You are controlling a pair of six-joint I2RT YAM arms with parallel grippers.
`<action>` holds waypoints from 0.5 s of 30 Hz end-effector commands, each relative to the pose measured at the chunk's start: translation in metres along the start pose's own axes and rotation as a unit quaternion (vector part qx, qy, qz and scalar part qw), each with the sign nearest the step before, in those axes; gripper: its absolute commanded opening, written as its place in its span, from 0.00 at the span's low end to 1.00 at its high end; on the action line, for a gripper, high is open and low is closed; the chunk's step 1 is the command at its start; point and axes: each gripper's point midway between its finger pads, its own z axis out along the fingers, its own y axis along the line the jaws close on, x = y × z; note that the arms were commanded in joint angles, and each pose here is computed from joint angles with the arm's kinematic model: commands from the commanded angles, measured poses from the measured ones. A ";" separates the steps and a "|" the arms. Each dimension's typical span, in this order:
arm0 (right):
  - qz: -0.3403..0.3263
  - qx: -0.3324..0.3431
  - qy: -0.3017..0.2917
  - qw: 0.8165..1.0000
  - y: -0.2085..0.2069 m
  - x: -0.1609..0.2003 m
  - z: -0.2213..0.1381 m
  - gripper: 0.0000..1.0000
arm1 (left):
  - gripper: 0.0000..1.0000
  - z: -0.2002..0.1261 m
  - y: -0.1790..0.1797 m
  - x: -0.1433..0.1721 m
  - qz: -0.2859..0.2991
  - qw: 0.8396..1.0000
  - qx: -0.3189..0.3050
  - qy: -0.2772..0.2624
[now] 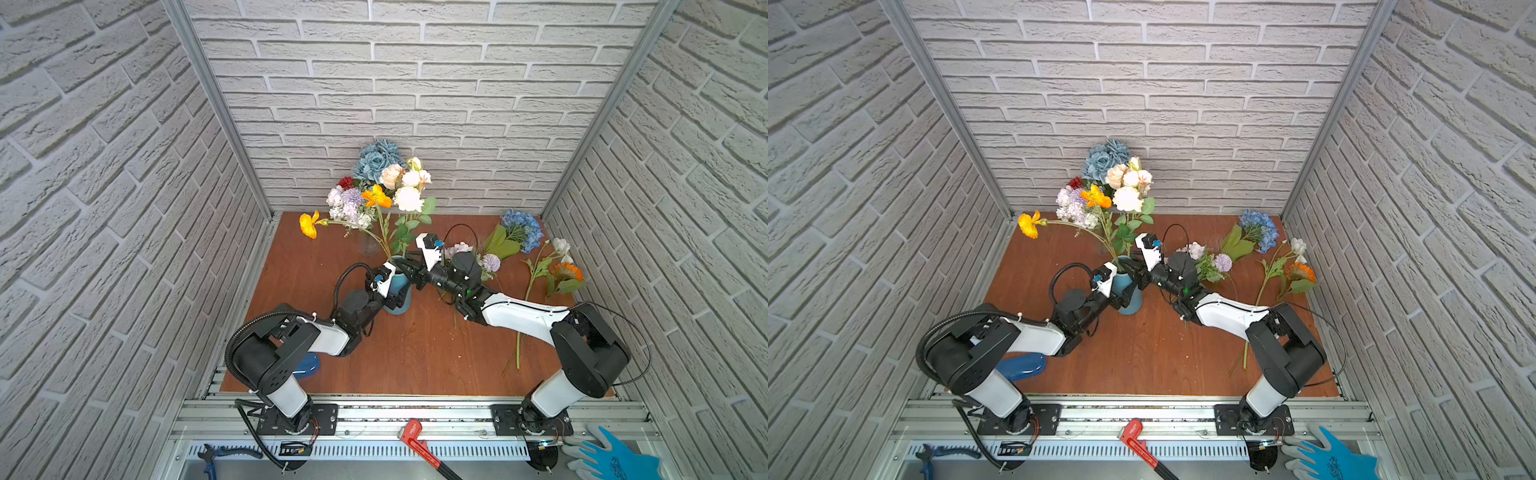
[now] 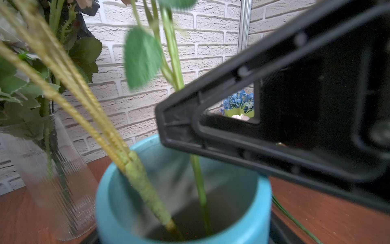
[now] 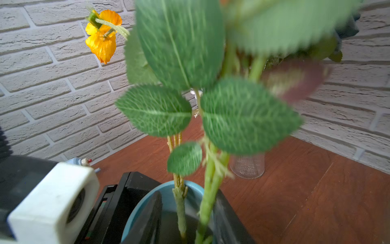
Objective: Arrange flowers in a vase
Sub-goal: Place the flower in the vase.
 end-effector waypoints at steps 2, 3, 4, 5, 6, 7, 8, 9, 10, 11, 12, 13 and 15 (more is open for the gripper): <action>0.001 -0.001 -0.010 1.000 0.011 -0.016 -0.017 0.50 | 0.00 0.002 -0.001 -0.014 0.013 1.000 -0.003 -0.019; 0.004 -0.002 -0.004 1.000 0.013 -0.016 -0.021 0.50 | 0.00 0.002 -0.001 -0.014 0.013 1.000 -0.003 -0.019; 0.008 0.000 0.004 1.000 0.014 -0.015 -0.025 0.51 | 0.00 0.002 -0.002 -0.014 0.013 1.000 -0.002 -0.019; 0.009 0.001 0.010 1.000 0.015 -0.014 -0.030 0.51 | 0.00 0.002 -0.001 -0.013 0.013 1.000 -0.003 -0.018; 0.010 0.005 0.019 1.000 0.016 -0.013 -0.037 0.51 | 0.00 0.002 -0.001 -0.012 0.013 1.000 -0.004 -0.017; 0.011 0.014 0.029 0.999 0.016 -0.012 -0.044 0.51 | 0.00 0.002 -0.001 -0.012 0.013 1.000 -0.004 -0.016; 0.012 0.026 0.037 0.999 0.014 -0.012 -0.051 0.51 | 0.00 0.002 -0.001 -0.012 0.013 1.000 -0.004 -0.016; 0.021 0.050 0.048 0.997 0.009 -0.010 -0.059 0.51 | 0.00 0.002 -0.001 -0.011 0.013 1.000 -0.005 -0.015; 0.027 0.076 0.061 0.995 0.004 -0.009 -0.070 0.51 | 0.00 0.002 -0.002 -0.011 0.013 1.000 -0.005 -0.015; 0.021 0.091 0.071 0.993 0.001 -0.008 -0.078 0.52 | 0.00 0.001 -0.001 -0.012 0.013 1.000 -0.005 -0.016; 0.014 0.107 0.084 0.991 -0.003 -0.005 -0.088 0.52 | 0.00 0.001 -0.001 -0.012 0.013 1.000 -0.006 -0.015; 0.009 0.124 0.094 0.988 -0.008 -0.003 -0.097 0.52 | 0.00 0.002 -0.002 -0.012 0.013 1.000 -0.006 -0.015; 0.013 0.154 0.113 0.981 -0.018 0.003 -0.113 0.52 | 0.00 0.002 -0.002 -0.011 0.013 1.000 -0.005 -0.013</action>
